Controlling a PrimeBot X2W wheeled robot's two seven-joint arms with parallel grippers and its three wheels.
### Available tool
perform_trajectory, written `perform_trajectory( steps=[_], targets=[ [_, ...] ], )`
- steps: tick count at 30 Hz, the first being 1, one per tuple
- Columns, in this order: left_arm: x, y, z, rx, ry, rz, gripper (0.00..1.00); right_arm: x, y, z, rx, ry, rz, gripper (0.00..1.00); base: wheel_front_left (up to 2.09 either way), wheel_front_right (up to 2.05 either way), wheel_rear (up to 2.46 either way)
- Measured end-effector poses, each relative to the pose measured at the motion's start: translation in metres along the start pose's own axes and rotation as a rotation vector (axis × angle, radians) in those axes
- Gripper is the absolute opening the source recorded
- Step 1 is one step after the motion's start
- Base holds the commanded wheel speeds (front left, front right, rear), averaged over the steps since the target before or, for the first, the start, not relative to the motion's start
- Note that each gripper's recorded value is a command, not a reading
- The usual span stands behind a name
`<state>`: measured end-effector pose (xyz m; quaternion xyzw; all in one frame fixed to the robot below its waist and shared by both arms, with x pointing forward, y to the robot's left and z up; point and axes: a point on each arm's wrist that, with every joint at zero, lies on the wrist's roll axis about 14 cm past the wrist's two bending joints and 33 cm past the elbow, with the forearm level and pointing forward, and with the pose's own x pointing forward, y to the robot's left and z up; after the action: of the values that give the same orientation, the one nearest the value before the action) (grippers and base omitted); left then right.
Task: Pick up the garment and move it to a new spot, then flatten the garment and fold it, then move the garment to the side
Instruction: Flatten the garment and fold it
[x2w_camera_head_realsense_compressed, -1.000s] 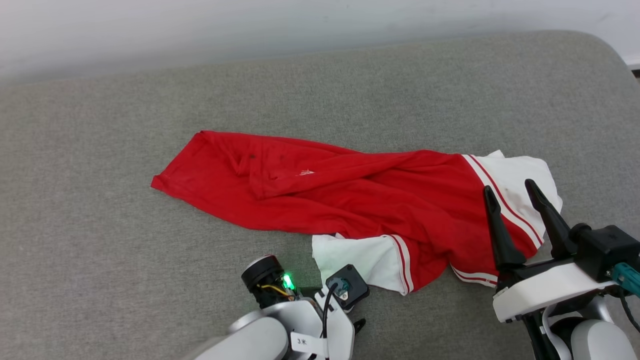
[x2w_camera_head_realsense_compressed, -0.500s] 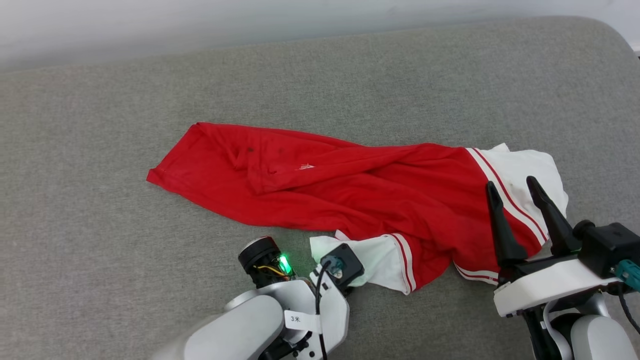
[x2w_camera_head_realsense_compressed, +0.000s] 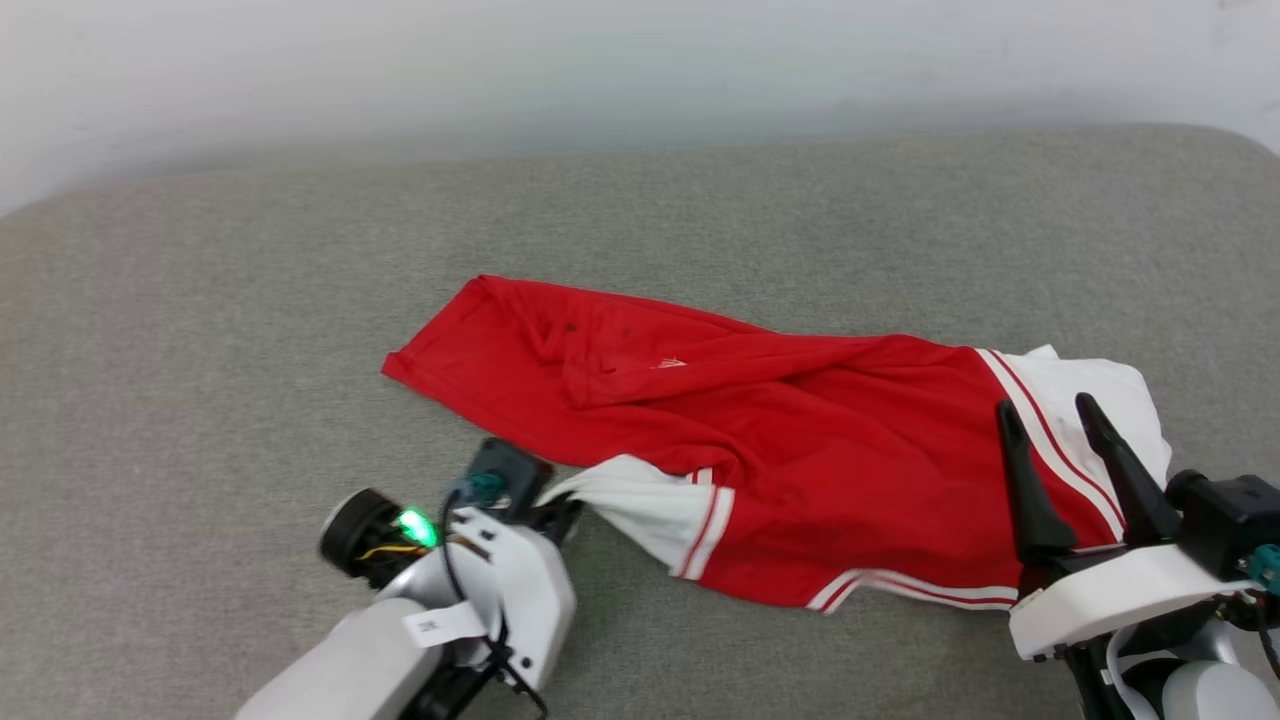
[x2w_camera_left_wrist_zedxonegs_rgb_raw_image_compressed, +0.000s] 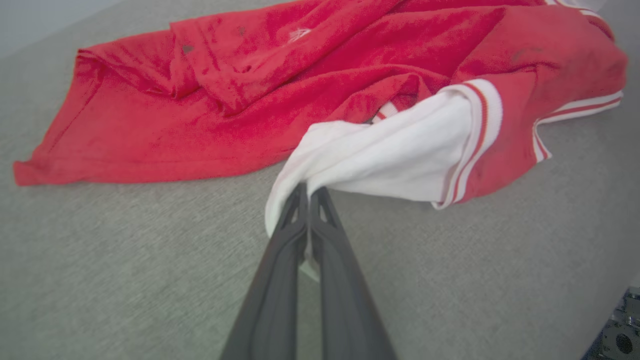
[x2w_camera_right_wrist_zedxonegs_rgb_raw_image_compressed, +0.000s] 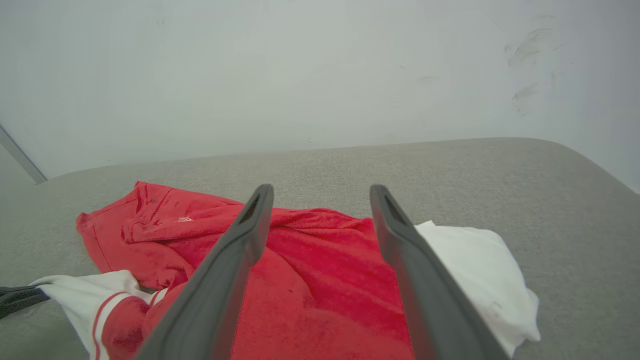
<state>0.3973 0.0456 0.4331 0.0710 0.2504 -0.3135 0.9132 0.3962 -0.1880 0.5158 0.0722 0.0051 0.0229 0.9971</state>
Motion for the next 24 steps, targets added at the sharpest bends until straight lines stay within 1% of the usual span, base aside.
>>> perform_trajectory(
  steps=[6,11,16,20,21,22,23,24],
  targets=[
    [-0.039,0.054,-0.011,-0.121,-0.030,0.215,0.00,-0.001,0.006,0.004,0.001,-0.005,0.018,1.00,0.00,0.00,0.00],
    [-0.073,0.095,-0.038,-0.261,-0.027,0.397,0.00,-0.003,0.008,0.006,0.001,-0.003,0.025,1.00,0.00,0.00,0.00],
    [-0.093,0.104,-0.068,-0.353,0.009,0.478,0.00,-0.008,0.006,0.005,0.004,0.007,0.018,1.00,0.00,0.00,0.00],
    [-0.097,0.097,-0.079,-0.397,0.007,0.476,0.00,-0.015,0.002,0.004,0.007,0.015,0.004,1.00,0.00,0.00,0.00],
    [-0.096,0.094,-0.079,-0.399,0.003,0.473,0.38,-0.017,0.001,0.004,0.007,0.017,0.000,1.00,0.00,0.00,0.00],
    [-0.096,0.093,-0.077,-0.398,-0.007,0.474,0.74,-0.018,-0.001,0.004,0.005,0.021,-0.005,1.00,0.00,0.00,0.00],
    [-0.096,0.093,-0.074,-0.395,-0.024,0.480,1.00,-0.020,-0.003,0.003,0.001,0.026,-0.010,1.00,0.00,0.00,0.00],
    [-0.096,0.092,-0.070,-0.390,-0.045,0.483,1.00,-0.021,-0.005,0.005,0.004,0.023,-0.017,1.00,0.00,0.00,0.00]
  ],
)
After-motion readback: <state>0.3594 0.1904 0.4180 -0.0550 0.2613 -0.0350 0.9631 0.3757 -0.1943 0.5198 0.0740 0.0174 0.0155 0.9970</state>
